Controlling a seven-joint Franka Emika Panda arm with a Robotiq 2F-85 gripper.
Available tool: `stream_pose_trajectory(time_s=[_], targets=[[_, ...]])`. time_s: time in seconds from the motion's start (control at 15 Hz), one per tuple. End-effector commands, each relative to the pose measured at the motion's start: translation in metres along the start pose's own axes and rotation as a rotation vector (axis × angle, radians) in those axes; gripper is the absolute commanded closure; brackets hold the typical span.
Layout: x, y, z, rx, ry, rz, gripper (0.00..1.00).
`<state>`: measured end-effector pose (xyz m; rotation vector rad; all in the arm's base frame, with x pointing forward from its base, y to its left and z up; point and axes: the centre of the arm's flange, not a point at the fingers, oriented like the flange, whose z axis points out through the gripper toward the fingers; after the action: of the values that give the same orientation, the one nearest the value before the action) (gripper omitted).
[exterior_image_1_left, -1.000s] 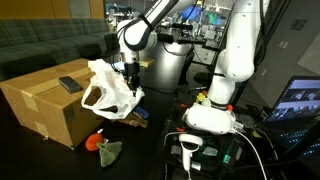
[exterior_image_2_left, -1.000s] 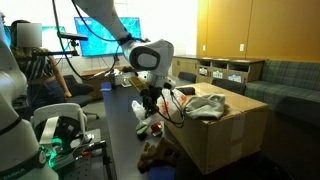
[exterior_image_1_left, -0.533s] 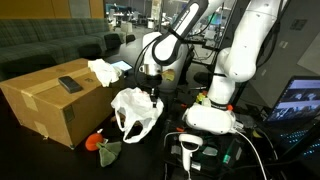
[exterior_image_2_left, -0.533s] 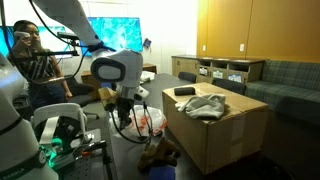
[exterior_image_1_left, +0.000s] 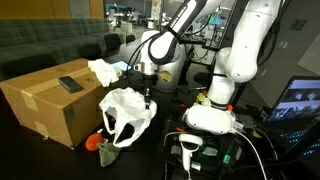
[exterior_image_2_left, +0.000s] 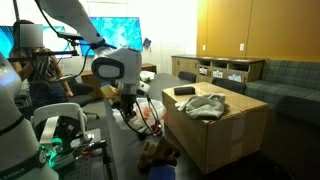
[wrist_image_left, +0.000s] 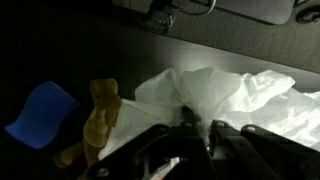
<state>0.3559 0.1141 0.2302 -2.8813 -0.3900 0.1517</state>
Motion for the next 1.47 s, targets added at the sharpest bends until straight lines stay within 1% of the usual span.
stream_pose_trajectory(time_s=[0.0,0.27,0.4,0.47,0.67,0.87,0.93,1.07,1.4], targets=[[0.032,-0.006,0.009,0.004,-0.004,-0.092,0.89],[0.073,-0.002,0.014,0.021,0.001,-0.046,0.91],[0.089,0.009,0.017,0.040,-0.010,-0.009,0.90],[0.096,0.017,0.020,0.048,-0.012,0.029,0.90],[0.107,0.042,0.032,0.070,-0.034,0.123,0.91],[0.109,0.059,0.043,0.091,-0.061,0.192,0.88],[0.108,0.062,0.043,0.093,-0.065,0.214,0.65],[0.106,0.066,0.046,0.098,-0.073,0.237,0.60],[0.092,0.067,0.041,0.090,-0.103,0.264,0.23]])
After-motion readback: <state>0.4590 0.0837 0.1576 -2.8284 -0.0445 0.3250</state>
